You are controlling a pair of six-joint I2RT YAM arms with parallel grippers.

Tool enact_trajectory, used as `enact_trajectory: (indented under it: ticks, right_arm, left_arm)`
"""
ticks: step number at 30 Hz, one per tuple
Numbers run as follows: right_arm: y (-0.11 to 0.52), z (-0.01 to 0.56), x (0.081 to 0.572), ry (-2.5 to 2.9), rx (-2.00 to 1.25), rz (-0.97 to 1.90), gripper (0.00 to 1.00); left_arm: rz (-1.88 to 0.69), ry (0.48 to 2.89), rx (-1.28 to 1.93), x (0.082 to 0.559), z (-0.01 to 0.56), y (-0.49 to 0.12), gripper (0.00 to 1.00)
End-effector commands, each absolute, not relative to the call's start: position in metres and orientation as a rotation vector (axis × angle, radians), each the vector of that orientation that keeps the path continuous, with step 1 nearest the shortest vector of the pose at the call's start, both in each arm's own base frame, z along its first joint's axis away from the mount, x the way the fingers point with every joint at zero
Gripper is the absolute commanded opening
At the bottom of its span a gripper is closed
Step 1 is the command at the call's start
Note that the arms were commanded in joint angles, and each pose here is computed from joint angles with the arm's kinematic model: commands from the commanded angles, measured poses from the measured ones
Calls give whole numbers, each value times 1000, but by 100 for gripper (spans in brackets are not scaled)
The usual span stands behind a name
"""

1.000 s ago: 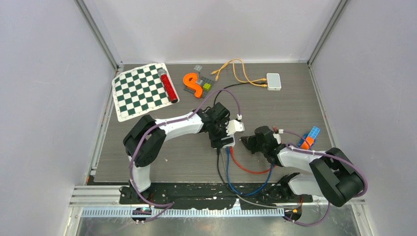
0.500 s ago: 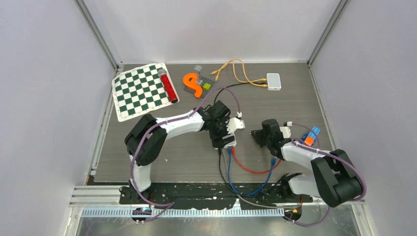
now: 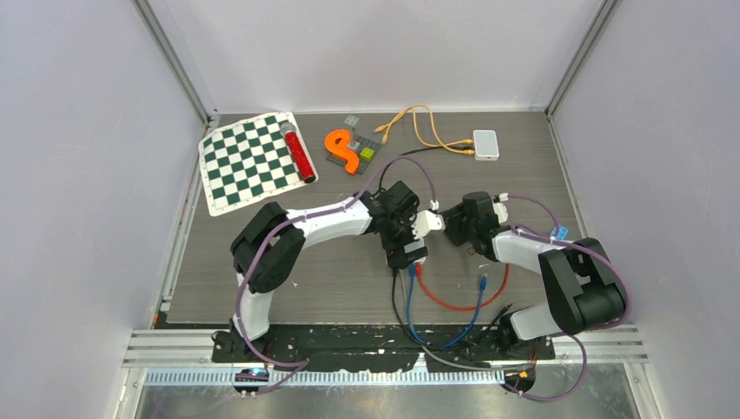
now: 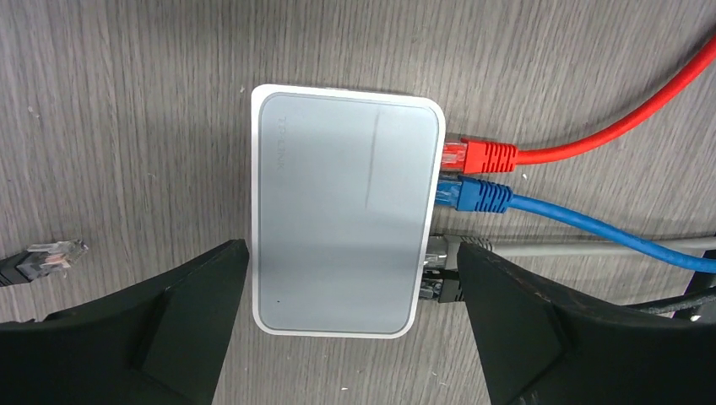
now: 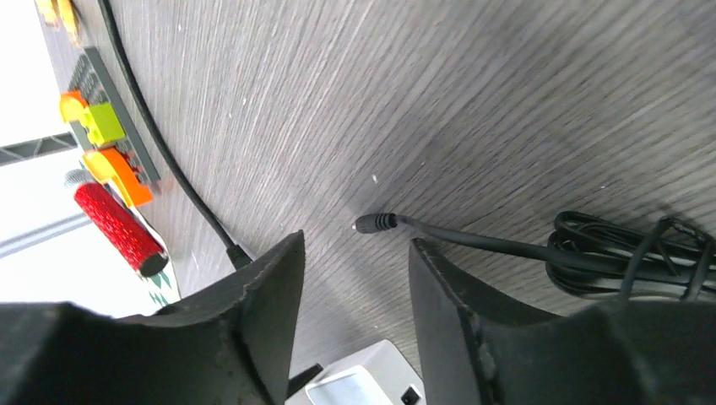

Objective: Pull the plug from the switch port
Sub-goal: Pull the power from the switch port.

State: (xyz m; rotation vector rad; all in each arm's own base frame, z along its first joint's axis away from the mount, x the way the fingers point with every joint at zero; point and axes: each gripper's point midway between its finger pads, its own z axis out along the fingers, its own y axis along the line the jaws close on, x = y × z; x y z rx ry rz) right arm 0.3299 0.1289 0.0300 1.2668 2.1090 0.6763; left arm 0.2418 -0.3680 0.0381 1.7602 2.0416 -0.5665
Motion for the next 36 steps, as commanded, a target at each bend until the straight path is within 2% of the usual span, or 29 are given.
enact_trajectory:
  ticks: [1, 4, 12, 23, 36]
  right_arm:
    - [123, 51, 331, 2126, 1147, 644, 61]
    - [113, 77, 334, 2084, 1080, 639, 63]
    - [65, 119, 303, 2055, 884, 406, 63]
    - [-1, 89, 270, 2257, 772, 18, 63]
    - [-22, 69, 289, 2340, 723, -30, 63]
  left_arm:
    - [-566, 1997, 1705, 245, 60, -373, 100]
    - [-561, 1971, 1664, 249, 72, -376, 100]
    - [-507, 1863, 1481, 269, 118, -378, 100]
    - [-491, 1828, 1138, 300, 169, -349, 100]
    - [-458, 1803, 955, 311, 186, -314, 99]
